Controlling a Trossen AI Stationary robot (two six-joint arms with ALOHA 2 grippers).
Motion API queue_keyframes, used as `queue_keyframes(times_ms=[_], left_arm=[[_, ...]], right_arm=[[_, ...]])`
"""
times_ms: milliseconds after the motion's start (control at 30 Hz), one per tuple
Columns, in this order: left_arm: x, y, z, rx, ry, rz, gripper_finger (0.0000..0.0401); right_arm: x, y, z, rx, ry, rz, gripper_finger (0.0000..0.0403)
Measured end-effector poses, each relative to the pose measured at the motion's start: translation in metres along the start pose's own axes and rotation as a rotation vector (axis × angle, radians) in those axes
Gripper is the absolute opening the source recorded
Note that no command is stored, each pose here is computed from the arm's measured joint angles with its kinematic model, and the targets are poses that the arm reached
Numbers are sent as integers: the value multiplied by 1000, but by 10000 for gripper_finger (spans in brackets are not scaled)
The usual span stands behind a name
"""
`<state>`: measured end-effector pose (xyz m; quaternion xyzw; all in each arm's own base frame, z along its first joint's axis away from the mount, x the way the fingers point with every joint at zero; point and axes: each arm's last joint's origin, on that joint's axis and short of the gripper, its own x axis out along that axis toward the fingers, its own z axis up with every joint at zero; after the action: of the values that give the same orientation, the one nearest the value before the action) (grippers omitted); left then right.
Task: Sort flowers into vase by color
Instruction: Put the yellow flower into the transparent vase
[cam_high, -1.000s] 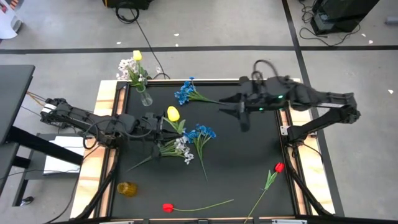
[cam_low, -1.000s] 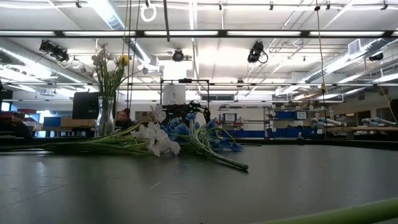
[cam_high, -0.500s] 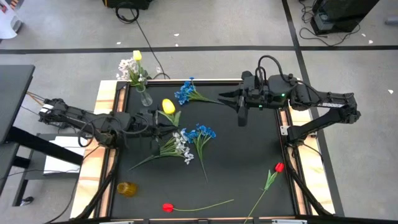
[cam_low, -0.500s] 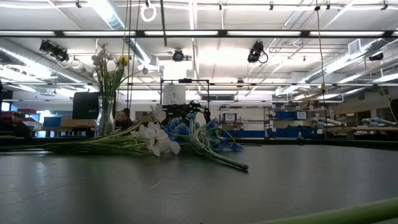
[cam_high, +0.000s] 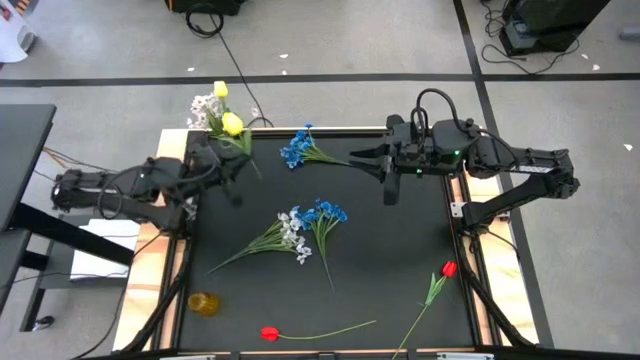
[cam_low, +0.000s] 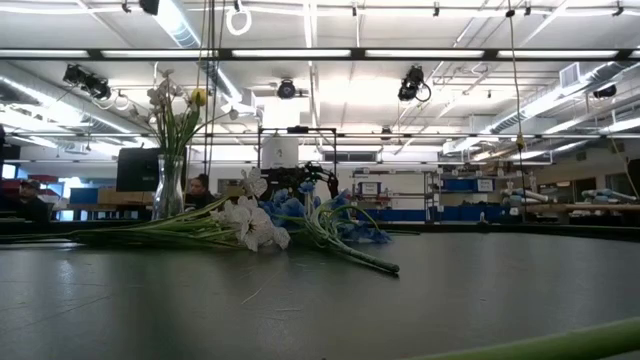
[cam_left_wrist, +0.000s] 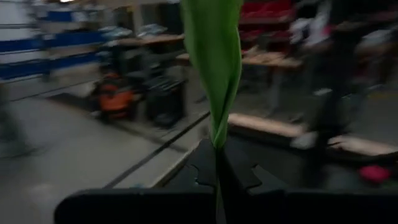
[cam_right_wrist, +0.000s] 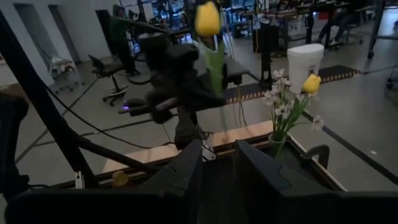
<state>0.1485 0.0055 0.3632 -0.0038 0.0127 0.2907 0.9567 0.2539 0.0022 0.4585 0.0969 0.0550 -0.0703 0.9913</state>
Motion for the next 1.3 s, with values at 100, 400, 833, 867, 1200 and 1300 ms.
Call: queue_keyframes(times_ms=[100,400,833,867,1200,1300], left_arm=[[2,18,-1,26,20,108,4],[2,55,1,111,21,127,4],[-9,94,-2,199,76,265,4],[-10,97,-3,192,86,289,4],[1,118,-30,95,9,386,9],[2,121,-38,56,11,405,10]], right_arm=[[0,0,0,0,1,0,102],[0,0,0,0,1,0,103],[0,0,0,1,1,3,103],[0,0,0,0,1,2,103],[0,0,0,0,1,2,103],[0,0,0,1,1,2,103]])
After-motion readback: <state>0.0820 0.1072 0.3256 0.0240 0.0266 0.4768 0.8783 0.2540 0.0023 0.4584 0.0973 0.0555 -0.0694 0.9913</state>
